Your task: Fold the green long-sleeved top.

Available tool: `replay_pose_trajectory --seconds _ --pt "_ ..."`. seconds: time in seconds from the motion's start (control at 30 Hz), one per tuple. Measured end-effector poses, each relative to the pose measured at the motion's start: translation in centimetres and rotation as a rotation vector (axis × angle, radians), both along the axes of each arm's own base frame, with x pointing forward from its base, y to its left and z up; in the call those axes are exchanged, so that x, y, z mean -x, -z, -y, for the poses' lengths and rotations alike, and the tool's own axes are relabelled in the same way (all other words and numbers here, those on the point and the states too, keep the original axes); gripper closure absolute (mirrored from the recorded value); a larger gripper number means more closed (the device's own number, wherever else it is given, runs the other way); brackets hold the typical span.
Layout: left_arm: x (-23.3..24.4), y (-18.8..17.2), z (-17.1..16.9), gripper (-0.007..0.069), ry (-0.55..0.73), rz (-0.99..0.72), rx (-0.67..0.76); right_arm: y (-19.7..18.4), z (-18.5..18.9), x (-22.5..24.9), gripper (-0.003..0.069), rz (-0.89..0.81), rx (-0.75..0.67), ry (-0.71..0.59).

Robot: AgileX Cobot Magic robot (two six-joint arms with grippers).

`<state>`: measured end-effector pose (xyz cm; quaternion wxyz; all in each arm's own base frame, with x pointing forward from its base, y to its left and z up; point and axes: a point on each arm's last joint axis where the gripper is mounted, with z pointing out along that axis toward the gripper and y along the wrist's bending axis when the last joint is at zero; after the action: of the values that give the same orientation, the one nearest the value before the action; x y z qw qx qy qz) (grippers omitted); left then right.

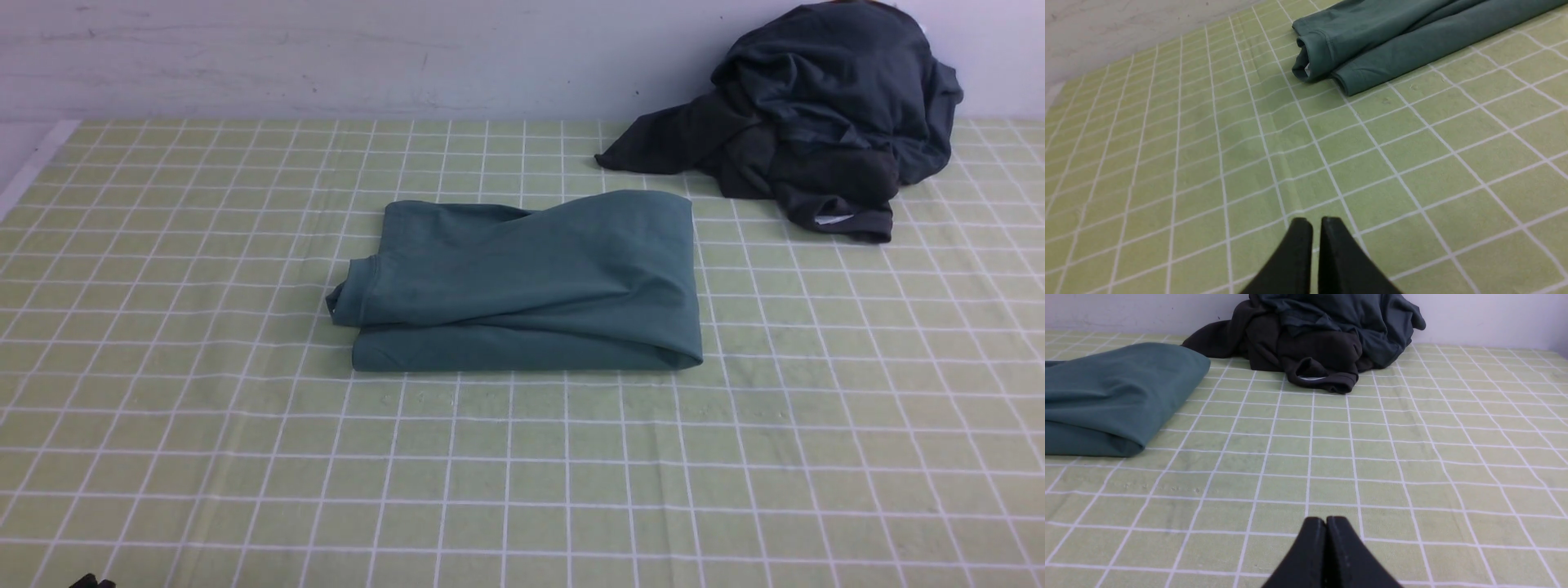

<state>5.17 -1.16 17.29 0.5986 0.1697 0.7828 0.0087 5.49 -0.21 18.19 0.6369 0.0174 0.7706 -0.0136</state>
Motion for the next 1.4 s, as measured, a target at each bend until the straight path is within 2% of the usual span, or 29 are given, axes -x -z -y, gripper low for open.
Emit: replay_pose_trajectory --seconds 0.17,0.47,1.4 --pt "-0.01 0.01 -0.15 0.0608 -0.070 -0.032 0.144 0.00 0.00 0.00 0.0669 0.000 0.000 0.000" --pt "-0.07 0.03 -0.73 0.0608 -0.173 -0.029 0.141 0.00 0.00 0.00 0.0669 0.000 0.000 0.000" --pt "-0.09 -0.02 -0.73 0.0608 -0.184 -0.028 0.176 0.00 0.00 0.00 0.0669 0.000 0.000 0.000"
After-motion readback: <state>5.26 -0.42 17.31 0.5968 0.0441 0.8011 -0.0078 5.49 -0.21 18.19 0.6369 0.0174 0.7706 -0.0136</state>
